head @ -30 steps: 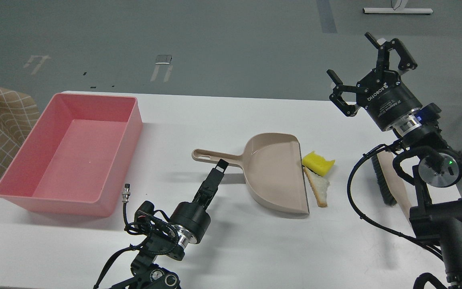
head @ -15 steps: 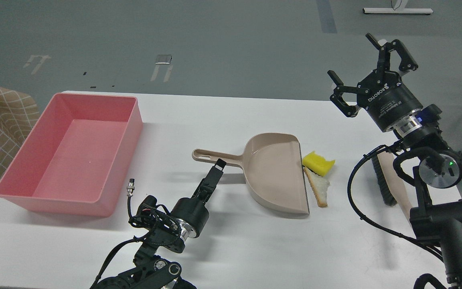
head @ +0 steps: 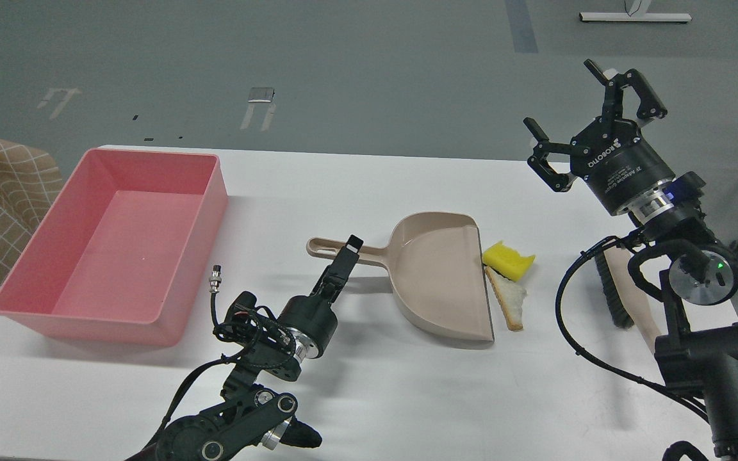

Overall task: Sweep and dump garbage into bin
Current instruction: 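Grasp the dustpan handle with the left gripper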

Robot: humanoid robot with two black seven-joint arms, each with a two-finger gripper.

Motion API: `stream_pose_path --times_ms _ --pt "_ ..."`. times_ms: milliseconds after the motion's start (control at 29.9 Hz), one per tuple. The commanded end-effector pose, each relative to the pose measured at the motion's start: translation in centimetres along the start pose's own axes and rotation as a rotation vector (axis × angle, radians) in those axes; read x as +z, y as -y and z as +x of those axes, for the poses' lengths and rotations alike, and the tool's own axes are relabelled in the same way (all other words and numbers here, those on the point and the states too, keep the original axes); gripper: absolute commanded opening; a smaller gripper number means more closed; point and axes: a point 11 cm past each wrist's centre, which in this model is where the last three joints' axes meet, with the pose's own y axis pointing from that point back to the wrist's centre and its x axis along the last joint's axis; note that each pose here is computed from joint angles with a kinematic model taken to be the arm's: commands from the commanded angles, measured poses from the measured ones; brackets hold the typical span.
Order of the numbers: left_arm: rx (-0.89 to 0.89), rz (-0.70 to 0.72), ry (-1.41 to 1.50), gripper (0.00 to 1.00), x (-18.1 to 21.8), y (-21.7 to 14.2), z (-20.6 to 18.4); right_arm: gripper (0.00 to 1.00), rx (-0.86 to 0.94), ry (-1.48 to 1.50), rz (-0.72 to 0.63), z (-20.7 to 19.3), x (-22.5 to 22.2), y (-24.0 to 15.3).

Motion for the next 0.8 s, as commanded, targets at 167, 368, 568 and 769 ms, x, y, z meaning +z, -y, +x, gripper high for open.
stream_pose_path --times_ms 167,368,568,769 --pt "0.011 0.005 -0.041 0.99 0.6 1.3 -0.1 1.0 0.005 0.003 -0.002 0.1 0.2 -0.1" --pt "0.013 0.004 -0.046 0.98 0.8 1.9 -0.5 1.0 0.004 0.002 0.0 0.1 0.1 -0.1" --pt "0.016 -0.016 -0.042 0.91 1.0 2.0 -0.3 1.0 0.007 0.002 -0.002 0.2 0.2 -0.2" --pt "0.018 -0.016 -0.034 0.76 0.7 1.9 -0.1 1.0 0.006 0.003 -0.002 0.2 0.2 -0.2"
